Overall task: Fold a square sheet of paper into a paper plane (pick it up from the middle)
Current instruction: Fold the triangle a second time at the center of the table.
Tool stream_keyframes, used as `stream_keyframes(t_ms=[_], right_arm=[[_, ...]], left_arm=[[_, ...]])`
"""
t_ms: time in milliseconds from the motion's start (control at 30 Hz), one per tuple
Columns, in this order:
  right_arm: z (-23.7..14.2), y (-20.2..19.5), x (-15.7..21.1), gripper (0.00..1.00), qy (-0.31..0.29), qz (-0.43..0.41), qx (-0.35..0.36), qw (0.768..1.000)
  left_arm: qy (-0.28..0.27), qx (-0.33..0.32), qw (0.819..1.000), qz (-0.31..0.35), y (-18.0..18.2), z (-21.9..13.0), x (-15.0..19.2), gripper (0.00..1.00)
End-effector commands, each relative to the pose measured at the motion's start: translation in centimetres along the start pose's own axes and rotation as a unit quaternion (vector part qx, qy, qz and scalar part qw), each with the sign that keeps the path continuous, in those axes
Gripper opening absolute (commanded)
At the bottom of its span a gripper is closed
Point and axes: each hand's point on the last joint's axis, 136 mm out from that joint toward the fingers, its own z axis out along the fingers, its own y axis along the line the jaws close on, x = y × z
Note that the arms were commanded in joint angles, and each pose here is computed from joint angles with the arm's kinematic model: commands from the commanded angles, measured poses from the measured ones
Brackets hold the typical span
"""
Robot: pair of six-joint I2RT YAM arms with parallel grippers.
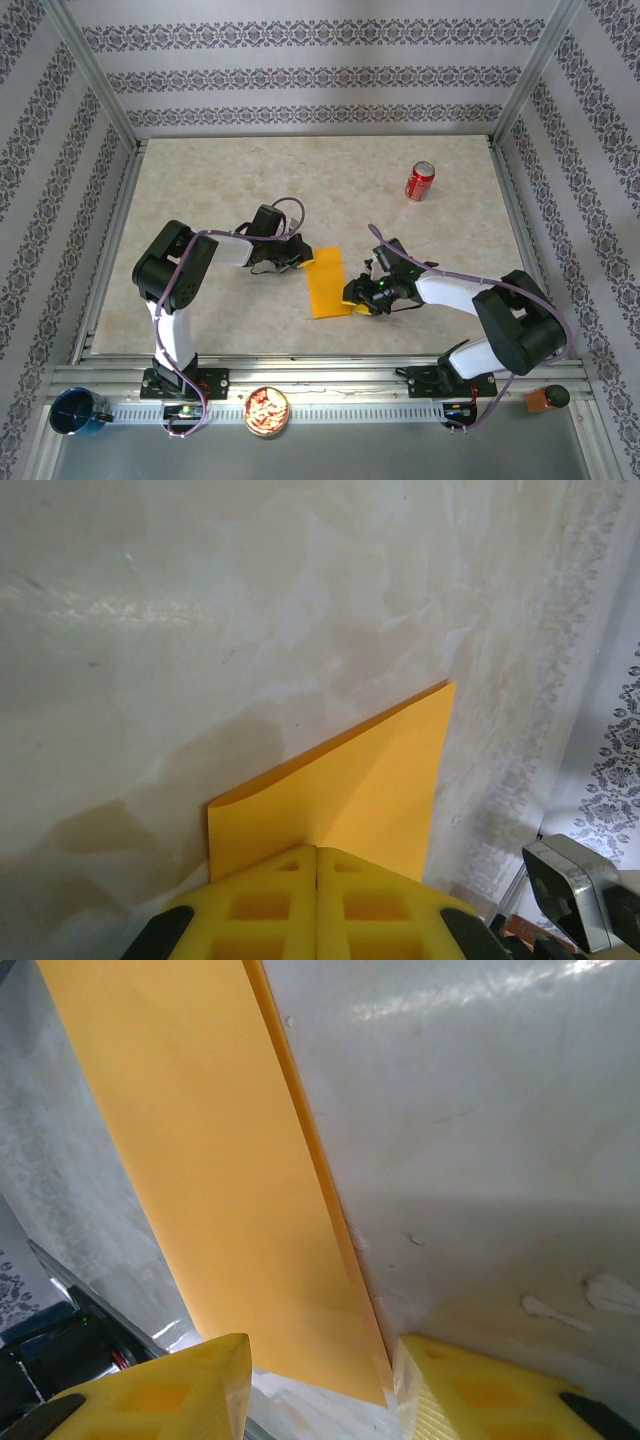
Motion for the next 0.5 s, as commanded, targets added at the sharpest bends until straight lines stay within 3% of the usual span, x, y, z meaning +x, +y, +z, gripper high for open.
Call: stream_keyframes(t_ms=[0, 467], right_arm=[[0.4, 1.2, 0.3, 0.42, 0.014, -0.011, -0.024, 1.000], [0.1, 2.8, -0.6, 0.42, -0.009, -0.023, -0.057, 0.998]], left_arm=[[0.012, -0.023, 1.000, -0.014, 2.3, 0.5, 0.8, 0.06], [0.015, -0.010, 1.000, -0.006, 1.4, 0.5, 0.5, 0.06]])
